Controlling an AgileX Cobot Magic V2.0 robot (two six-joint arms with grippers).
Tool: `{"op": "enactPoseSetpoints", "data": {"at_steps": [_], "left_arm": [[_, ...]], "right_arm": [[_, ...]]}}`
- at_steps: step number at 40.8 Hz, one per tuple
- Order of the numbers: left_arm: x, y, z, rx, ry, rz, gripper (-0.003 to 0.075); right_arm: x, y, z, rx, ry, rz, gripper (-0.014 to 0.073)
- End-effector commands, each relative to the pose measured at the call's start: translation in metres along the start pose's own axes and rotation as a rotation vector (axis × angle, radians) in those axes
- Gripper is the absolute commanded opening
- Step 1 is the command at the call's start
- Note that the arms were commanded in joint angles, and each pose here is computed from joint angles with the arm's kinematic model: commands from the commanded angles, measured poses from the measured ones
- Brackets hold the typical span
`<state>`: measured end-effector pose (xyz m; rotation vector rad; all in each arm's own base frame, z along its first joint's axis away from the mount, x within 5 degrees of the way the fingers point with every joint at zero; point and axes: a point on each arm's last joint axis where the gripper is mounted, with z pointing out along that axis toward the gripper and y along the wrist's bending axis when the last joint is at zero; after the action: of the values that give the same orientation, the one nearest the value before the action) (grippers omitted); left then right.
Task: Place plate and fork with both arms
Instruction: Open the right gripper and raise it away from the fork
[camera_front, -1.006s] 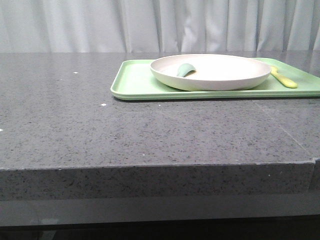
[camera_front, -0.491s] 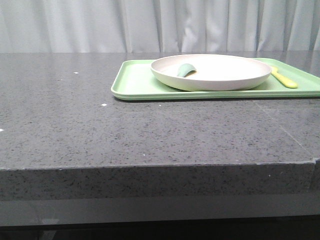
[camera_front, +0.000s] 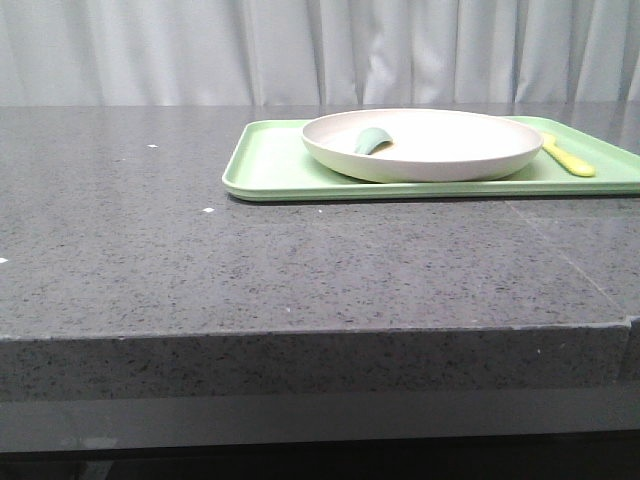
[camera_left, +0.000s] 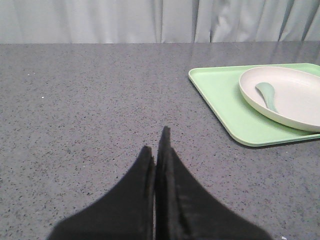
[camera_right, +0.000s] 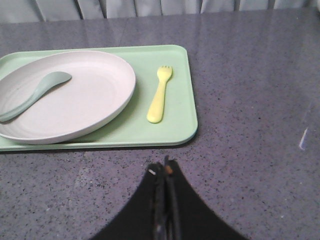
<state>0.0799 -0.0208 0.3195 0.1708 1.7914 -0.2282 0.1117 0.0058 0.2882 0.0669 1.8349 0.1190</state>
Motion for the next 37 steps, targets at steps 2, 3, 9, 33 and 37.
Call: {"op": "enactPoseSetpoints", "data": {"at_steps": [2, 3, 9, 33, 37], "left_arm": [[-0.0154, -0.0010, -0.0025, 0.008, -0.104, -0.009, -0.0018], [-0.0154, -0.0010, -0.0025, 0.008, -0.104, -0.009, -0.0018], [-0.0154, -0.0010, -0.0025, 0.008, -0.104, -0.009, -0.0018], [-0.0156, -0.0011, -0.0025, 0.008, -0.106, -0.009, -0.0018], [-0.0156, -0.0011, -0.0025, 0.008, -0.106, -0.009, -0.0018]], "right_arm": [[-0.0135, 0.0022, -0.0107, -0.027, -0.170, -0.021, -0.0121], [-0.0139, 0.0022, -0.0122, -0.028, -0.177, -0.020, -0.0121], [-0.0146, 0.0023, -0.0136, -0.029, -0.187, -0.020, -0.0121], [-0.0145, 0.0023, -0.0135, -0.029, -0.186, -0.020, -0.0121], [-0.0145, 0.0023, -0.0135, -0.029, -0.186, -0.020, -0.0121]]}}
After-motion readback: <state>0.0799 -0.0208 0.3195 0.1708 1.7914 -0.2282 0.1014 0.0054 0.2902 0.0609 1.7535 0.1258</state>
